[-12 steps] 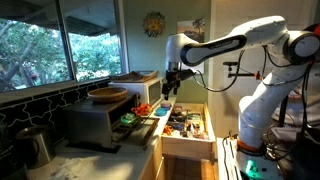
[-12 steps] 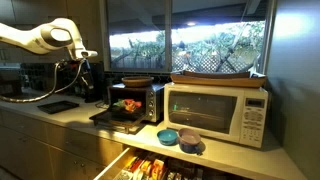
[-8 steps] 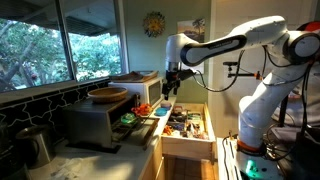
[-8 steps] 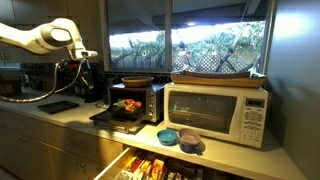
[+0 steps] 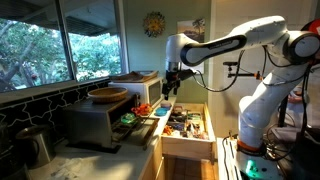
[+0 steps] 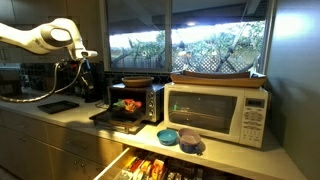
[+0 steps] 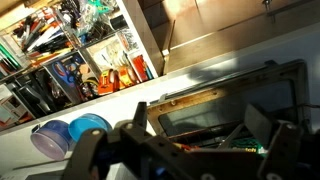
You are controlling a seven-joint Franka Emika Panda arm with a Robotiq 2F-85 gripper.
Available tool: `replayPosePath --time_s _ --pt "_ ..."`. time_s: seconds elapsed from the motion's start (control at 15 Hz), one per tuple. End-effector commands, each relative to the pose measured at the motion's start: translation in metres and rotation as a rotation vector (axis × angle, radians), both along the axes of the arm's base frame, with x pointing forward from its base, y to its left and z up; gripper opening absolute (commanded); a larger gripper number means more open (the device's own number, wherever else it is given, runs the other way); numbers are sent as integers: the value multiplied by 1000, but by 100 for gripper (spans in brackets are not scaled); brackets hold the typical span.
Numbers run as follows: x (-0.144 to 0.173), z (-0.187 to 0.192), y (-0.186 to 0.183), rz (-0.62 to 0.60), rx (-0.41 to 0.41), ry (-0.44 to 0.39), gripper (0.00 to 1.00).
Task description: Pick up the orange packet from the oven tray and put it in the brown bowl on the gray oven
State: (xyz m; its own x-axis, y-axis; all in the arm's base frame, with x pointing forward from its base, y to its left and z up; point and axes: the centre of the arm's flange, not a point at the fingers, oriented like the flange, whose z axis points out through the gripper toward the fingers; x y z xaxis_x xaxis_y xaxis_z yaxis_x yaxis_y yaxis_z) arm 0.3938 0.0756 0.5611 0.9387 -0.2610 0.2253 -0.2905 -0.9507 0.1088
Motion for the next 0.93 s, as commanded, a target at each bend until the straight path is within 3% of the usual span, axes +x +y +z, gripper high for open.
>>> replayPosePath --time_s 0.0,0.6,0.67,0.73,0.87 --pt "0 0 0 0 0 0 100" --pt "0 0 0 0 0 0 100" --pt "-2 -2 1 -20 -29 1 100" --pt "4 -3 -3 -126 -82 -29 100" --pt "15 -1 -20 -209 -107 -79 100"
